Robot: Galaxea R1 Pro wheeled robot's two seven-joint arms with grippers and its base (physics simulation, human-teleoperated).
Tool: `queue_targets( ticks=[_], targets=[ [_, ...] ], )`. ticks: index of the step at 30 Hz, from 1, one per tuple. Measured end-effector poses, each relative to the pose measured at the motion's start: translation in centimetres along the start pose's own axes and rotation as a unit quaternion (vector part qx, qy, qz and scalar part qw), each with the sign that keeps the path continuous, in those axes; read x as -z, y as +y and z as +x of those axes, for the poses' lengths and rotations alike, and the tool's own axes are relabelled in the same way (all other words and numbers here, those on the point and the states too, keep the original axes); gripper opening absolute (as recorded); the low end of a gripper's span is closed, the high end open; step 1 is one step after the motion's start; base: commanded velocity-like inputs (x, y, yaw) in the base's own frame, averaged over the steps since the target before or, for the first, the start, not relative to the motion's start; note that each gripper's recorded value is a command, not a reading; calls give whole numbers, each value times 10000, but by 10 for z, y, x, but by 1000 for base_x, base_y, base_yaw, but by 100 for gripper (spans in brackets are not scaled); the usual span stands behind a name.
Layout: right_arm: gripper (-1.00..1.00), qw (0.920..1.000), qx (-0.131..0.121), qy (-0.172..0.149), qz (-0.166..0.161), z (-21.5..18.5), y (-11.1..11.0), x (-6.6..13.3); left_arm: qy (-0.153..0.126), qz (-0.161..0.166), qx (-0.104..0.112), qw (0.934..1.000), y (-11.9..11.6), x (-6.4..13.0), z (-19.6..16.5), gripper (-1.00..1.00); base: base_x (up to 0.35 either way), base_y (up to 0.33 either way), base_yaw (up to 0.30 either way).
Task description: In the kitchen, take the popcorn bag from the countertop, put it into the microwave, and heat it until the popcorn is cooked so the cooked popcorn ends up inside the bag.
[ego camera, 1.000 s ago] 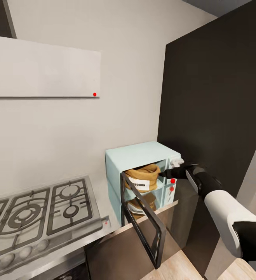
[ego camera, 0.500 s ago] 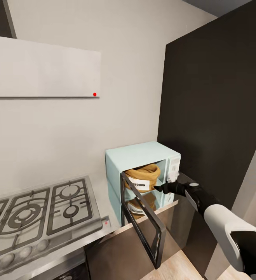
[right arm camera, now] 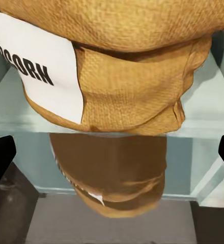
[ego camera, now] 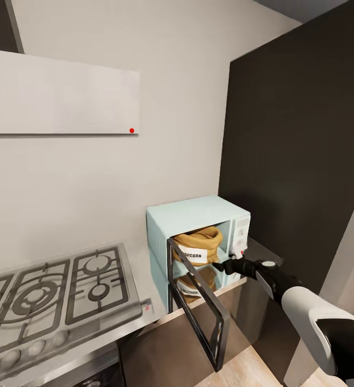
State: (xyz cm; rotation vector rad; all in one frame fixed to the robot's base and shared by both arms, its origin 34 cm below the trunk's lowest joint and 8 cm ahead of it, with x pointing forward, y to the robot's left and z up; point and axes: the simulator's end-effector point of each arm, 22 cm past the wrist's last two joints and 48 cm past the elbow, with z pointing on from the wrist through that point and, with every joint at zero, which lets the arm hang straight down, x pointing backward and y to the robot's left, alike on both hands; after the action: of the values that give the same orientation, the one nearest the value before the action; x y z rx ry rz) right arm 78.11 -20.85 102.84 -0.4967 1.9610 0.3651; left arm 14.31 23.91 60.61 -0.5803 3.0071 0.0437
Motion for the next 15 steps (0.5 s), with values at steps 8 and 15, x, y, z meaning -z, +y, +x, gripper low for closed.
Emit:
queue_targets(
  ticks=[8,15],
  targets=[
    [100,10000,-36,37,44,3,-3,1,1,-6,1,10000,0,0,0,100,0,-73,268],
    [100,9999,-44,-13,107,1,-11,4,2,-5,0,10000,0,0,0,100,0,-275,165]
  ],
)
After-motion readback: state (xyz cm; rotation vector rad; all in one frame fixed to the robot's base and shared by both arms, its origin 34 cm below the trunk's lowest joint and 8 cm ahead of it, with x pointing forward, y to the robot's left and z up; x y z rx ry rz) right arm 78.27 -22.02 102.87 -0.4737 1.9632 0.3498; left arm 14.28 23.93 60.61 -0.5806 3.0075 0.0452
